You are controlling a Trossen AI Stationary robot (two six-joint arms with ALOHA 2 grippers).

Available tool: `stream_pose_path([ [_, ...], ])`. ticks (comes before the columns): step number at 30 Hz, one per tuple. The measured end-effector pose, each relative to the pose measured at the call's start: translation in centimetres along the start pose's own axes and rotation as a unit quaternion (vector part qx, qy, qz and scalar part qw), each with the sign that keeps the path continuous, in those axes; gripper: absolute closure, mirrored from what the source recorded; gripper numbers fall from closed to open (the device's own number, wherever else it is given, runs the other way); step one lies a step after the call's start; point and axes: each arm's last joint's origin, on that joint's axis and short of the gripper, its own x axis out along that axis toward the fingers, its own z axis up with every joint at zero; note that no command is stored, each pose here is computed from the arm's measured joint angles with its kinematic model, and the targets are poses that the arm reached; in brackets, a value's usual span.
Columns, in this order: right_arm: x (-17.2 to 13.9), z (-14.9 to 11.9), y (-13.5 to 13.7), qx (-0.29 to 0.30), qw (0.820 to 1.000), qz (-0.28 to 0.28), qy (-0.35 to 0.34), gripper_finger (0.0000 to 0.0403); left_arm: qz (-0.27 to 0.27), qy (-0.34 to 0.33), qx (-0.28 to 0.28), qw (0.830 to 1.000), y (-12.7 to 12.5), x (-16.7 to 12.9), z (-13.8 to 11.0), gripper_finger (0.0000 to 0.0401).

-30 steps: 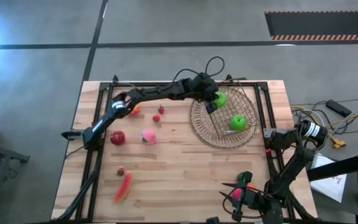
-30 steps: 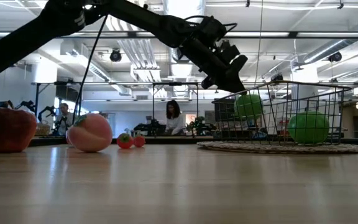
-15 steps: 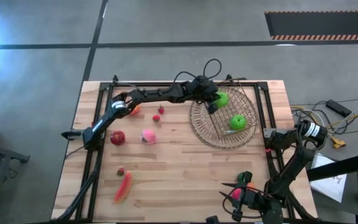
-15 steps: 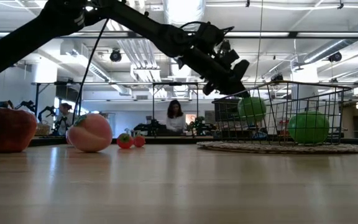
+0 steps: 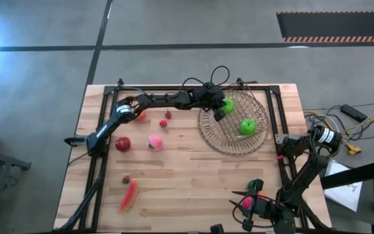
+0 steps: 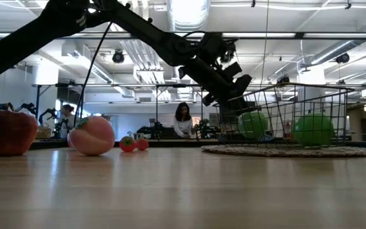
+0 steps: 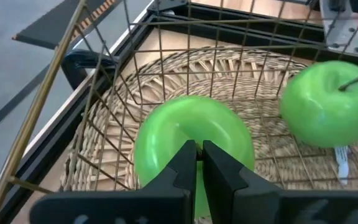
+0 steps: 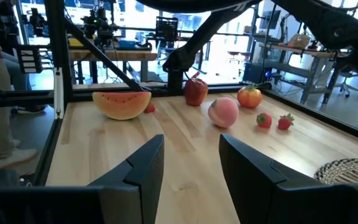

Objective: Build produce basket
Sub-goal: Put the green apple into the gold wire basket, then put the peach into the gold wire basket

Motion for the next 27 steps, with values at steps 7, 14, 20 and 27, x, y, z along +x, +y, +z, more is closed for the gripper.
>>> stream_pose_path([
  [7,0.0,0.0,0.0,0.0,1.0,0.0,0.0,0.0255,0.003,-0.001,0.0,1.0,0.0,-0.01,0.03,0.0401],
  [14,-0.01,0.0,0.0,-0.001,1.0,0.0,0.0,0.0255,0.003,0.002,0.0,1.0,0.02,0.01,-0.05,0.0393],
  [20,-0.01,0.0,0.0,-0.001,1.0,0.0,0.0,0.0255,0.004,0.003,-0.001,1.0,0.08,0.0,-0.07,0.036],
  [27,-0.01,0.0,0.0,-0.001,1.0,0.0,0.0,0.0255,0.005,0.006,-0.001,1.0,0.1,0.0,-0.14,0.0352],
])
